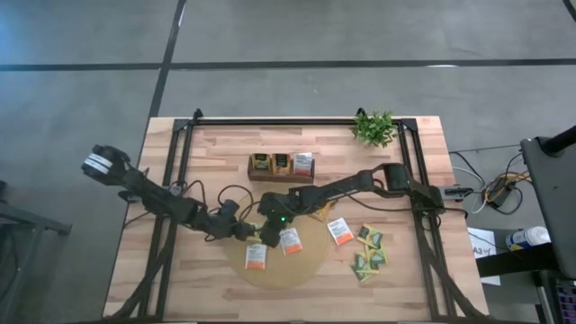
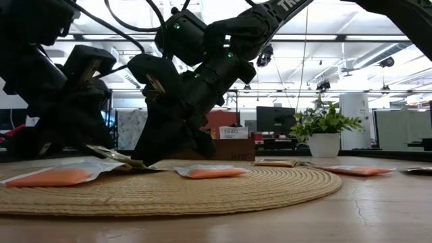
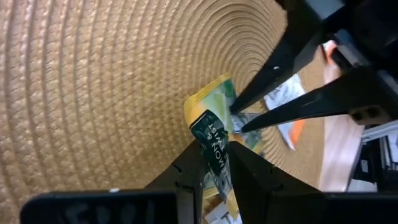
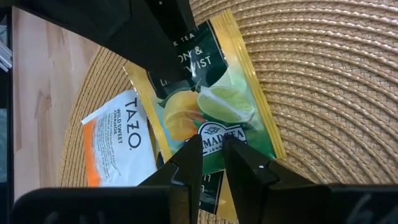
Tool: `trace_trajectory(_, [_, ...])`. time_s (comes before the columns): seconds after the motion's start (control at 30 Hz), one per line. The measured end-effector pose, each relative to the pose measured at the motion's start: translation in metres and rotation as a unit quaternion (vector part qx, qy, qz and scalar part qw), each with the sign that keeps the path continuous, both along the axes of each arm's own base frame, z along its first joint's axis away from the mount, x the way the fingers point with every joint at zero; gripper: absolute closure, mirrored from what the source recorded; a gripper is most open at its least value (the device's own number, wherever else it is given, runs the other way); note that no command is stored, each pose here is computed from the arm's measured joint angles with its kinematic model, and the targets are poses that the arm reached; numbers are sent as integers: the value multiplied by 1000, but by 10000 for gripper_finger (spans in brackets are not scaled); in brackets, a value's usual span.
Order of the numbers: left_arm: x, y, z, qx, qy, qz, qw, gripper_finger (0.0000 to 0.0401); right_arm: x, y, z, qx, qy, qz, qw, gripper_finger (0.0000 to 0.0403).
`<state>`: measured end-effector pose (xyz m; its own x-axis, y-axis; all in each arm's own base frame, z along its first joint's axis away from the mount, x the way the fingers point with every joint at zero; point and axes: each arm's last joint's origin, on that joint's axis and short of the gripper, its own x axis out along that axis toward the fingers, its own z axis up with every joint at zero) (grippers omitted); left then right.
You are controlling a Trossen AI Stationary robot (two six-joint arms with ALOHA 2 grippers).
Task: Pick & Place Tea
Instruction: Put the green tea bag into the left section of the wooden organizer
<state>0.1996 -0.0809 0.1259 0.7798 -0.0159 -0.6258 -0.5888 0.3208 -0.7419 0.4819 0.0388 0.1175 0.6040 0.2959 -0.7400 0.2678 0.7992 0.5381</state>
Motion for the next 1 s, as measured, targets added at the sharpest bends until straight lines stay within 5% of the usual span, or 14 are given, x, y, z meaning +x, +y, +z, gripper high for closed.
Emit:
trace_trajectory(0.7, [5,9,9,58,1,-1,998,399,-5,-5,21,-43,-23,44,998,335])
trace_trajectory(0.87, [14,22,39,143,45,-30,988,400,-18,-18,56,-174,-25,53,983,335])
trace_trajectory(1.0, [22,41,83,252,129,-91,955,400,-36,-36,102,-278,-22,26,960,335])
